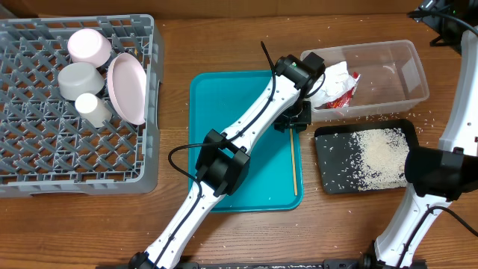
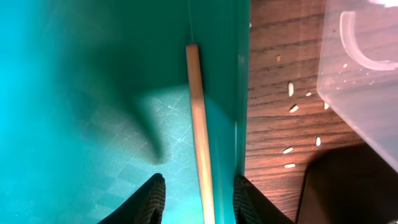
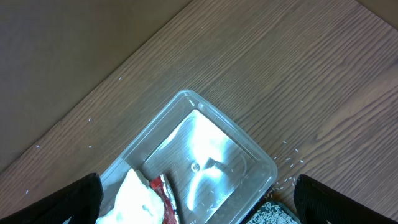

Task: Sort waste into correct bins and load items into the dishwasher
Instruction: 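Reach the left gripper back and grasp the second chopstick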

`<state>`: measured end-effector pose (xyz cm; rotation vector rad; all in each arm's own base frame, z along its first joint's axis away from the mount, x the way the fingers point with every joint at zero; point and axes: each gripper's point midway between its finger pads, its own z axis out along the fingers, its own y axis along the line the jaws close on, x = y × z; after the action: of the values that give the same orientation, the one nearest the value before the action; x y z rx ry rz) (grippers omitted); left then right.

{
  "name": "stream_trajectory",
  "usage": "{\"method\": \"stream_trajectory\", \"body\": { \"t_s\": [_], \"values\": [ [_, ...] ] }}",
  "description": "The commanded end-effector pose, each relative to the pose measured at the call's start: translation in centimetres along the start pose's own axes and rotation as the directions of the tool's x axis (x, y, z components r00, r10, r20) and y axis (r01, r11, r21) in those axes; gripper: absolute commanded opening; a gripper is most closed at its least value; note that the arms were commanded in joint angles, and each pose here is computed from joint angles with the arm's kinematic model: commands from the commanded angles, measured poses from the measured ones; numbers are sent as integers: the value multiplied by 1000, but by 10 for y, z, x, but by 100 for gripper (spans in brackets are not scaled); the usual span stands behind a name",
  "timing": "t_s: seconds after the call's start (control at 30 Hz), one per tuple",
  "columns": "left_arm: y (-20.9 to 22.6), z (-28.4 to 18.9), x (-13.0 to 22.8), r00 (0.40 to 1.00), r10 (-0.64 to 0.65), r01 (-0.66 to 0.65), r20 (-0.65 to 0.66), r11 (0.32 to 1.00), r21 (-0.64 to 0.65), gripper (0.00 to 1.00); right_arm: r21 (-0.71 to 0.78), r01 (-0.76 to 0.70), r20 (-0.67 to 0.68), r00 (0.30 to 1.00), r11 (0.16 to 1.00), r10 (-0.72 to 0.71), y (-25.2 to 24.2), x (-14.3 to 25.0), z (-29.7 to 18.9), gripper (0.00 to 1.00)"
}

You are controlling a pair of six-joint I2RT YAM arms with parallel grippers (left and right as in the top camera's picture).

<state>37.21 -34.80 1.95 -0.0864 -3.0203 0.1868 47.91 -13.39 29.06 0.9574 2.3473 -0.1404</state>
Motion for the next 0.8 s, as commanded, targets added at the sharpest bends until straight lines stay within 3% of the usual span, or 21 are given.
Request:
{"method": "stream_trajectory", "body": {
  "t_s": [0.0, 0.5, 0.63, 0.77],
  "values": [
    [15, 9, -2, 999, -38, 38, -21, 999, -39, 38, -18, -12, 47, 999, 1000, 13, 1, -10, -15, 100],
    [6, 27, -5, 1000, -7, 7, 11, 999, -52, 39, -18, -12, 47, 999, 1000, 13, 1, -10, -15, 100],
    [9, 38, -2, 1000, -14, 13, -9, 998, -64, 35, -18, -12, 47, 999, 1000, 13, 1, -10, -15, 100],
    [14, 39, 0, 1000, -18, 17, -20, 997, -77, 22, -18, -12, 47, 999, 1000, 13, 1, -10, -15, 100]
  ]
}}
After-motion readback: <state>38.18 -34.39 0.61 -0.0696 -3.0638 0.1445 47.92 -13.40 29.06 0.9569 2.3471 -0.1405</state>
